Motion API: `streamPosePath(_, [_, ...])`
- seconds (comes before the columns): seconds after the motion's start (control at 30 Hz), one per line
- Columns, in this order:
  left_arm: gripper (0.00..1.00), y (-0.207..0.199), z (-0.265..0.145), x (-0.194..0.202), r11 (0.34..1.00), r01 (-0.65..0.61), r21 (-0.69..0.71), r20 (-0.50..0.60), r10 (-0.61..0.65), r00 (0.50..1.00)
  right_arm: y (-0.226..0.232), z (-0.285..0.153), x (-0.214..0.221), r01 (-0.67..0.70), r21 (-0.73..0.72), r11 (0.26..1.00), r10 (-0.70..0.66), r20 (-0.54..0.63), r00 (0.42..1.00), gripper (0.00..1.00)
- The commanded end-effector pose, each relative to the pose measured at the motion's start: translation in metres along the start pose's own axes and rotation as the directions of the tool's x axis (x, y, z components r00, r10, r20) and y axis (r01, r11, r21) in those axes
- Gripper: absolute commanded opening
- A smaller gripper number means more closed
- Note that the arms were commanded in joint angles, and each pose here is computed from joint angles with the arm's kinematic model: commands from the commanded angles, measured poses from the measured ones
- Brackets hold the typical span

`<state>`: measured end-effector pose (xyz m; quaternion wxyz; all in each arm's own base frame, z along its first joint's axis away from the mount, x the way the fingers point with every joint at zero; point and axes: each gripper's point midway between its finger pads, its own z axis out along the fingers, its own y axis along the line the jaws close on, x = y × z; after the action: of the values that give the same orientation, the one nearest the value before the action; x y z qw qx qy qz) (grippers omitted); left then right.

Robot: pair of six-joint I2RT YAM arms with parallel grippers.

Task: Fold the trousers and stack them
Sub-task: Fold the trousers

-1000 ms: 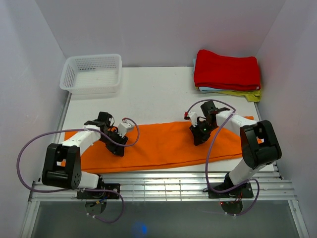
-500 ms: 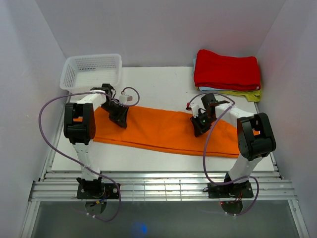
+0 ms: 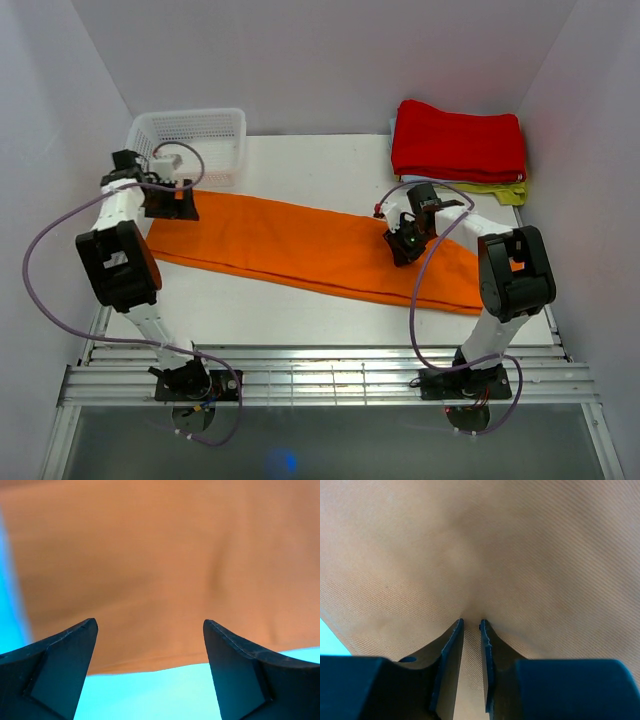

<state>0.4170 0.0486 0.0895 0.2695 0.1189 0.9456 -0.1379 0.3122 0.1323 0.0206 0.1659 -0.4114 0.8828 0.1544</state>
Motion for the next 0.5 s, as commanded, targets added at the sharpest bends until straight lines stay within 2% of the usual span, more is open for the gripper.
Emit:
streamPosePath(0.0, [0.98, 0.055, -0.055, -0.030, 0.989, 0.067, -0.132, 0.122, -0.051, 0.991, -0.008, 0.003, 0.040, 0.100, 0.036, 0.994, -0.096, -0.110, 0.989, 0.28])
streamPosePath(0.07, [0.98, 0.085, -0.049, -0.017, 0.983, 0.100, -0.153, 0.081, -0.088, 0.993, -0.006, 0.002, 0.056, 0.121, 0.046, 0.992, -0.113, -0.146, 0.983, 0.28])
streamPosePath(0.23, [0.98, 0.116, -0.036, 0.002, 0.973, 0.119, -0.199, 0.016, -0.118, 0.993, -0.008, -0.005, 0.072, 0.185, 0.067, 0.980, -0.169, -0.187, 0.968, 0.28])
streamPosePath(0.47, [0.78, 0.126, -0.007, 0.031, 0.965, 0.173, -0.197, -0.030, -0.182, 0.983, -0.016, -0.013, 0.077, 0.218, 0.100, 0.971, -0.192, -0.218, 0.957, 0.29])
